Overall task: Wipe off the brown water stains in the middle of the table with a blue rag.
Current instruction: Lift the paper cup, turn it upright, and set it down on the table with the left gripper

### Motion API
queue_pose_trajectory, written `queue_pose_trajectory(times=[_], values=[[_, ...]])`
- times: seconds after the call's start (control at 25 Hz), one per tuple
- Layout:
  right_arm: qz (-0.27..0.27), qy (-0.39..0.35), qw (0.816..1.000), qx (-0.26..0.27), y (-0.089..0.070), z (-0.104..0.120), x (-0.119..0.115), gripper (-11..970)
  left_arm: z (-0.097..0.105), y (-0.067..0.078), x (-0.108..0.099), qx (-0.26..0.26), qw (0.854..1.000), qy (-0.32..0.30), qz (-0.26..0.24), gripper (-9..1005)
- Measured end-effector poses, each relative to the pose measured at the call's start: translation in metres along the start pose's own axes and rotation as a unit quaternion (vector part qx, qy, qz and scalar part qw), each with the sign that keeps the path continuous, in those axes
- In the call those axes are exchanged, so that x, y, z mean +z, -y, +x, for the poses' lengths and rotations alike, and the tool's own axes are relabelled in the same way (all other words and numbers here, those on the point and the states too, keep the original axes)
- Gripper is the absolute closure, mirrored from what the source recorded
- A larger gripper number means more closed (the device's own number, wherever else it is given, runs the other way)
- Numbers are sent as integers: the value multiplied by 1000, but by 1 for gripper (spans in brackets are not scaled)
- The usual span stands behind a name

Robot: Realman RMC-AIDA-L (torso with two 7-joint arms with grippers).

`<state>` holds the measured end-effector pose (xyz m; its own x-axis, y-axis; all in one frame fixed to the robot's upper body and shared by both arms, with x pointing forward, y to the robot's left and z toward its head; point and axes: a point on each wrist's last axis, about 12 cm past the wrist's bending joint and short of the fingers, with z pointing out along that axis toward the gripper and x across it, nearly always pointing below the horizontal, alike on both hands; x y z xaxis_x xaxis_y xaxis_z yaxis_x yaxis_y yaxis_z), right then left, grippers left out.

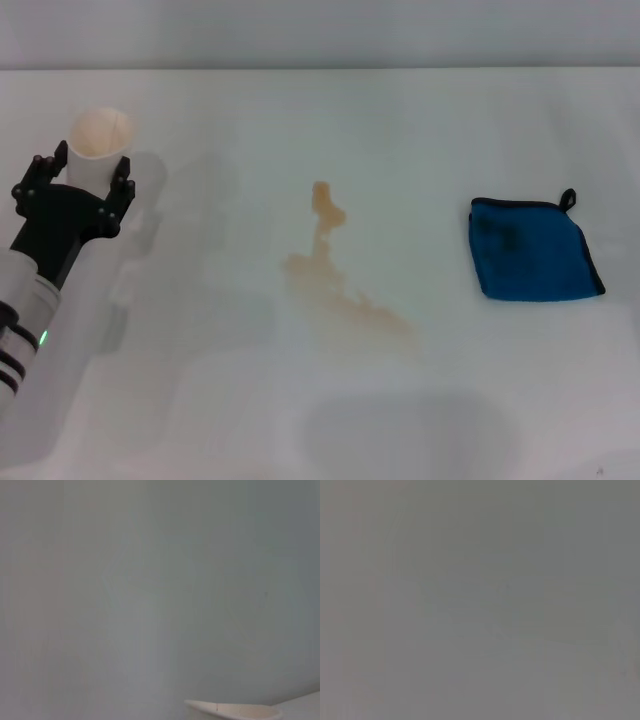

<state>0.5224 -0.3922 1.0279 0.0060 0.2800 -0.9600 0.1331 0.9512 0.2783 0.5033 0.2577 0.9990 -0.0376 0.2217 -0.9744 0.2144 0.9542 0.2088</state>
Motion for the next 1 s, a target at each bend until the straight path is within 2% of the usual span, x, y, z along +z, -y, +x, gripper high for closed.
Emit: queue_pose_trajectory(times=[0.24, 0.72, 1.0], values=[[-1, 0, 1000, 1, -1, 1, 0, 213, 1, -1, 10, 2, 1000, -22, 1, 321], [-2, 0, 1000, 2, -3, 1, 2, 213, -1, 8, 25, 12, 998, -48, 29, 311], [-3, 0, 1000, 2, -3, 1, 2, 213, 2, 10, 25, 16, 997, -58, 37, 305]])
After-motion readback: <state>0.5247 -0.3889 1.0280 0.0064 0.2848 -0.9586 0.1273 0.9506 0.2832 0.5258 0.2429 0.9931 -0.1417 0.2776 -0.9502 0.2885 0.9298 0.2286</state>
